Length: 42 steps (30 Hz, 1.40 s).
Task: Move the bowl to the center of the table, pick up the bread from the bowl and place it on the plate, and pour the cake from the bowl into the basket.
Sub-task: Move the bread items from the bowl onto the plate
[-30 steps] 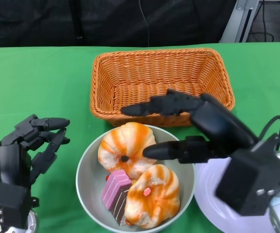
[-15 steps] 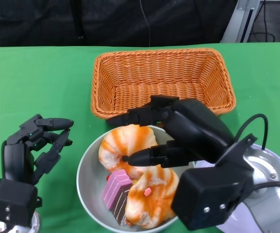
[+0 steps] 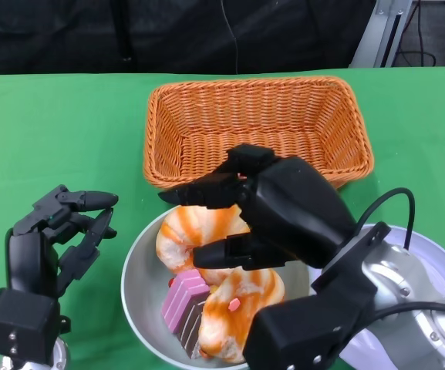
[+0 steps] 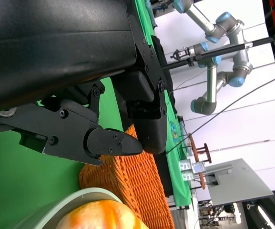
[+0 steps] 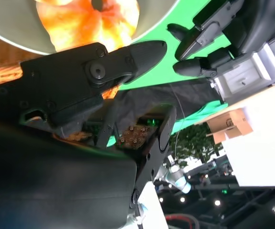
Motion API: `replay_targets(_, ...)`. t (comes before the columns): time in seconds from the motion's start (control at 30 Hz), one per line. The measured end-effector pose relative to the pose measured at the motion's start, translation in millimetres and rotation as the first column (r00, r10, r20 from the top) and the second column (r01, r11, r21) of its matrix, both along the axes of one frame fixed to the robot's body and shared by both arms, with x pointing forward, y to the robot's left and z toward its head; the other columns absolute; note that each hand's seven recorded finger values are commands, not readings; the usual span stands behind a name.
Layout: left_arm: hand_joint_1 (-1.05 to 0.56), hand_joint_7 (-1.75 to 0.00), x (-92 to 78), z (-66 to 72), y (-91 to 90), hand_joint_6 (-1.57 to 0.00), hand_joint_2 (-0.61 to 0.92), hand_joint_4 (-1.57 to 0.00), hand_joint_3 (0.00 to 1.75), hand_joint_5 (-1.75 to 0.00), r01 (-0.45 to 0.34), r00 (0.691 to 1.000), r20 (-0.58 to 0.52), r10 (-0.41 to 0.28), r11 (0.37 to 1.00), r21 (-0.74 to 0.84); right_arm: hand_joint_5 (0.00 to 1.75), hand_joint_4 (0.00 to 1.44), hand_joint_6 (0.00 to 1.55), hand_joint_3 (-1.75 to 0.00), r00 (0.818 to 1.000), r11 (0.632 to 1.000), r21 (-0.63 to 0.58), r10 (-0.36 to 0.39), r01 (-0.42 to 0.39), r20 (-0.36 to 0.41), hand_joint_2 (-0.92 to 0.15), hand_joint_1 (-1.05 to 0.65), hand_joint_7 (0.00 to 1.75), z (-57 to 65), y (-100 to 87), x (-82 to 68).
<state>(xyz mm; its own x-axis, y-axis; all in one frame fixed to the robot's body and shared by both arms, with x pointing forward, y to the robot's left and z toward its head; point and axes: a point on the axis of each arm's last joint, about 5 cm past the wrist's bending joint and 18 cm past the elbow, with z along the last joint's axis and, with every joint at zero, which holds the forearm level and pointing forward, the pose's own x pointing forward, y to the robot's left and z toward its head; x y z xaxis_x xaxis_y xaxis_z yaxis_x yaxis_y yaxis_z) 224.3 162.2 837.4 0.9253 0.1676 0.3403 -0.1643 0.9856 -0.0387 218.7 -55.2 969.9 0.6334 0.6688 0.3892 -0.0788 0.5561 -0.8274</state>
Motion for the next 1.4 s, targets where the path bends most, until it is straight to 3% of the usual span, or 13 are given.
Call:
replay_targets(0.23, -0.25, -0.93, 1.9, 3.6, -3.8, -0.86, 0.92, -0.78, 0.2, -1.35, -0.003, 1.0, -0.007, 0.002, 0.998, -0.059, 0.51, 0.67, 0.71, 0.0, 0.998, 0.999, -0.043, -0.017, 0.02, 0.065, -0.87, -0.79, 0.0, -4.8, 5.8, -2.8)
replay_targets(0.37, -0.24, -0.85, 0.0, 4.9, -5.5, -0.87, 0.92, -0.79, 0.19, -1.27, 0.011, 1.0, -0.024, -0.013, 0.997, -0.072, 0.45, 0.68, 0.72, 0.0, 0.995, 0.998, -0.058, -0.01, 0.017, 0.104, -0.86, -0.79, 0.0, -8.2, 9.4, -5.1)
replay_targets(0.7, -0.31, -0.68, -1.4, 4.3, -3.1, -0.93, 0.92, -0.8, 0.19, -1.29, 0.022, 0.998, -0.056, -0.025, 0.998, -0.064, 0.38, 0.71, 0.72, -0.02, 0.974, 0.995, -0.072, -0.054, 0.072, 0.222, -0.91, -0.81, 0.0, -20.9, 12.2, -3.9)
replay_targets(0.83, -0.26, -0.64, -2.2, 3.8, -0.4, -0.95, 0.92, -0.84, 0.21, -1.22, 0.066, 0.997, -0.043, -0.07, 0.994, -0.09, 0.34, 0.71, 0.7, -0.06, 0.964, 0.993, -0.08, -0.062, 0.086, 0.259, -0.92, -0.81, 0.0, -25.1, 12.5, -0.5)
replay_targets(1.0, -0.27, -0.8, -3.1, 4.2, -0.3, -0.9, 0.92, -0.79, 0.23, -1.38, 0.06, 0.998, -0.021, -0.062, 0.995, -0.084, 0.32, 0.73, 0.69, -0.02, 0.957, 0.99, -0.105, -0.064, 0.097, 0.282, -0.9, -0.82, 0.0, -24.5, 11.0, 3.8)
replay_targets(1.4, -0.25, -0.84, -5.9, 0.3, -2.7, -0.87, 0.92, -0.77, 0.3, -1.41, 0.03, 0.999, -0.028, -0.032, 0.999, -0.038, 0.26, 0.76, 0.7, 0.0, 0.95, 0.985, -0.125, -0.079, 0.122, 0.302, -0.9, -0.84, 0.0, -29.0, 8.3, 8.4)
